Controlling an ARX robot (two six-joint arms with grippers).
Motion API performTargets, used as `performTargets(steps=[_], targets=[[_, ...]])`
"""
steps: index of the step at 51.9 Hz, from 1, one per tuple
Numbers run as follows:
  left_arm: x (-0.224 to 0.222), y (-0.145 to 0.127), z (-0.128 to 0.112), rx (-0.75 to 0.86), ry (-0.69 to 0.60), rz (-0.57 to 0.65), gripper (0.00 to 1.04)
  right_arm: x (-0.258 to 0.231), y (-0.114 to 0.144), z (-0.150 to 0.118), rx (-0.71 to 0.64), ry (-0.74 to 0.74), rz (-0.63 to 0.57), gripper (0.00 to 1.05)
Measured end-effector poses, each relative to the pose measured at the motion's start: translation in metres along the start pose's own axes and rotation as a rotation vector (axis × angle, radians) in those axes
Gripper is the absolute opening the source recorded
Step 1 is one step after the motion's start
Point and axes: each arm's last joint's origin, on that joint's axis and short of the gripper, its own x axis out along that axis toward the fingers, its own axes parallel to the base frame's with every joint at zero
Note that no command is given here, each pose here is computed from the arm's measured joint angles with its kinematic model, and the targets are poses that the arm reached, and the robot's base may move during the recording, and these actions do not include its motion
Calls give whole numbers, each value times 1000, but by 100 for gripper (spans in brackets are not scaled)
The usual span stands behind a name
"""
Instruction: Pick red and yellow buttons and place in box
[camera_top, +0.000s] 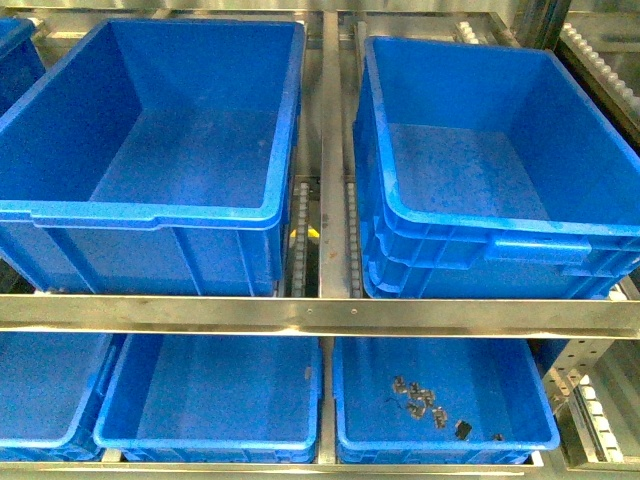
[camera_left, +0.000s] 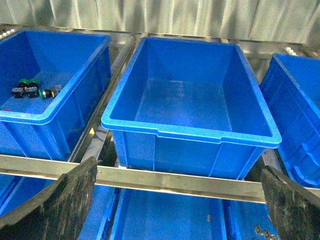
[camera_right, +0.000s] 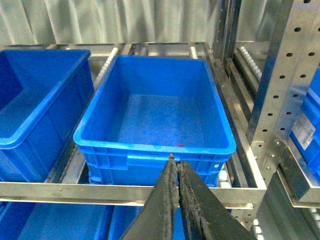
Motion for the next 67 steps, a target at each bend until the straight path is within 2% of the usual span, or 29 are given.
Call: performTargets(steps=[9, 26, 67], targets=[[0, 0, 0, 0, 0, 0, 97, 0, 0, 0, 1, -2, -2, 43], [0, 0, 0, 0, 0, 0, 97, 0, 0, 0, 2, -2, -2, 98], [0, 0, 0, 0, 0, 0, 97, 0, 0, 0, 2, -2, -2, 97]])
